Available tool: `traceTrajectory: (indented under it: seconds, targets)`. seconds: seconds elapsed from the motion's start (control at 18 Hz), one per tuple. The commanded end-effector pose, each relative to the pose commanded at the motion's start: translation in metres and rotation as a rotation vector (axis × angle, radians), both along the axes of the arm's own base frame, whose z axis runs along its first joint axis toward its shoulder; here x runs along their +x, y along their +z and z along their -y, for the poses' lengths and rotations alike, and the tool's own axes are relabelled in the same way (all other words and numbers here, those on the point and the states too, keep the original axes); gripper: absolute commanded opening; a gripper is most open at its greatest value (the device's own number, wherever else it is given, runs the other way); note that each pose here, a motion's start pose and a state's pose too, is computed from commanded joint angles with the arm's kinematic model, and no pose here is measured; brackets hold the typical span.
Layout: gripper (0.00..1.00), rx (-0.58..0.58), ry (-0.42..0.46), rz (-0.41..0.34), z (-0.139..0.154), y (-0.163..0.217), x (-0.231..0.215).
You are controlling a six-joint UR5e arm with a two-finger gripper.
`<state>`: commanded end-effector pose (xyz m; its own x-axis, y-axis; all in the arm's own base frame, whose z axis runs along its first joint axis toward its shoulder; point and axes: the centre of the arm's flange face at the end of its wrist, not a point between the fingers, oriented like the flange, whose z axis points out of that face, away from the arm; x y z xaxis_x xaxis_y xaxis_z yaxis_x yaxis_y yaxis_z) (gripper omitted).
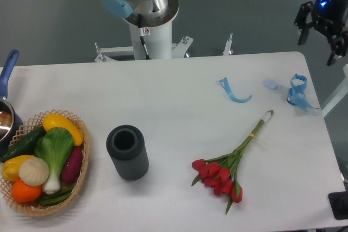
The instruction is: Pick up the flowers from the table
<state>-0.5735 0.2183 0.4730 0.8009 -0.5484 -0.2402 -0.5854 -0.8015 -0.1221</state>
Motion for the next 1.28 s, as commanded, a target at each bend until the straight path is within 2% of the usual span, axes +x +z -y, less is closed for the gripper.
traceTrajectory:
  seconds: [0.28, 0.44, 0.61, 0.78, 0.94, 1.06, 1.17, 1.28]
  targets:
    - [1.00, -0.007, 0.006, -0.009, 0.001, 0.002, 0.004]
    - [1.00, 0.000, 0.016, 0.015, -0.001, -0.008, 0.007]
    - [1.00, 0.045, 0.100, 0.062, -0.011, -0.015, 0.010]
    - [1.00, 0.062, 0.135, 0.106, -0.016, -0.030, 0.015]
    - [1.00, 0.063, 0.165, 0.149, -0.039, -0.045, 0.027]
    - [1.00, 0.076, 0.195, 0.121, -0.050, -0.056, 0.022]
    - [1.00, 0.074, 0.184, 0.137, -0.078, -0.081, 0.035]
    - [1.00, 0.080, 0.216, 0.140, -0.085, -0.104, 0.036]
